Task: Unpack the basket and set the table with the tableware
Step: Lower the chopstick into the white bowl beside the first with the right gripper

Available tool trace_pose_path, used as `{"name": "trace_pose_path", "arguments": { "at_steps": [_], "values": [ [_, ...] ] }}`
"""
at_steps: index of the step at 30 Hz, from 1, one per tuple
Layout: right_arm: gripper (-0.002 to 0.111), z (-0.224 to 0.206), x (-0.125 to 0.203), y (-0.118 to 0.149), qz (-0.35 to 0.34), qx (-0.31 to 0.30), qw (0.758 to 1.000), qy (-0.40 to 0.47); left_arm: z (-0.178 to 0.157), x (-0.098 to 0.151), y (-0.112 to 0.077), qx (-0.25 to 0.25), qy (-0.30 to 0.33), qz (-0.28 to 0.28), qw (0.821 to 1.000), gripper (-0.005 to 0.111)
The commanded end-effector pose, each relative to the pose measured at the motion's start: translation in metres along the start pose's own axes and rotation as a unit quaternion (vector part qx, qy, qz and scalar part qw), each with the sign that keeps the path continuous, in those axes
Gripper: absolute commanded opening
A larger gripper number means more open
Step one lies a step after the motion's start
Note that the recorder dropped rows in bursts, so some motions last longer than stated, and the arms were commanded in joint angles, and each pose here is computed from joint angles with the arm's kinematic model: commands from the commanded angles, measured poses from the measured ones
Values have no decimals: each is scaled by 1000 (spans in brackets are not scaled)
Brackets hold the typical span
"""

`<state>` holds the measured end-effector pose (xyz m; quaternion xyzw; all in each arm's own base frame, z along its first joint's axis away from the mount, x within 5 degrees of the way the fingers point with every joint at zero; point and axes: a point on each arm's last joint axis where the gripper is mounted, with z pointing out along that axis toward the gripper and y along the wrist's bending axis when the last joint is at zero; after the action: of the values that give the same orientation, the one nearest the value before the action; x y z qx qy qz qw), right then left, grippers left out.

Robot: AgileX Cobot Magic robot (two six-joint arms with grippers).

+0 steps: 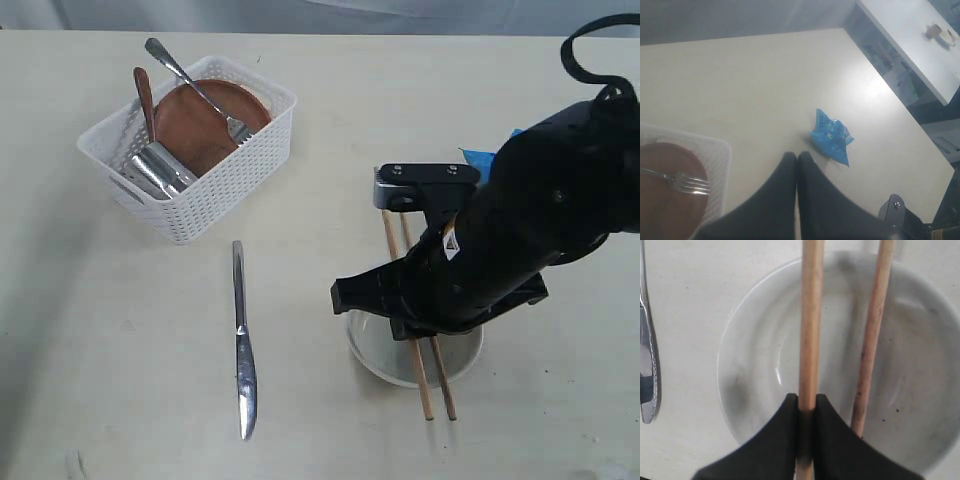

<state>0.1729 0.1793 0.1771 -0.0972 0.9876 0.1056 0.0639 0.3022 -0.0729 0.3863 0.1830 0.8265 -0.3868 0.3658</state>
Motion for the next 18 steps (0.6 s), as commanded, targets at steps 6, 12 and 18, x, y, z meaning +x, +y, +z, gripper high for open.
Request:
{"name": "trace_pose_path", "arguments": {
  "at_steps": [6, 12, 18],
  "values": [
    [0, 12, -1, -1, 2, 12, 1000, 13, -2, 0, -2, 4, -4, 0, 1000, 0],
    [0, 11, -3, -1, -2, 9, 1000, 5, -2, 0, -2, 4, -4, 0, 1000, 0],
    [0, 11, -3, -1, -7, 8, 1000, 4, -2, 1, -2, 5, -3, -1, 1000, 0]
  ]
}}
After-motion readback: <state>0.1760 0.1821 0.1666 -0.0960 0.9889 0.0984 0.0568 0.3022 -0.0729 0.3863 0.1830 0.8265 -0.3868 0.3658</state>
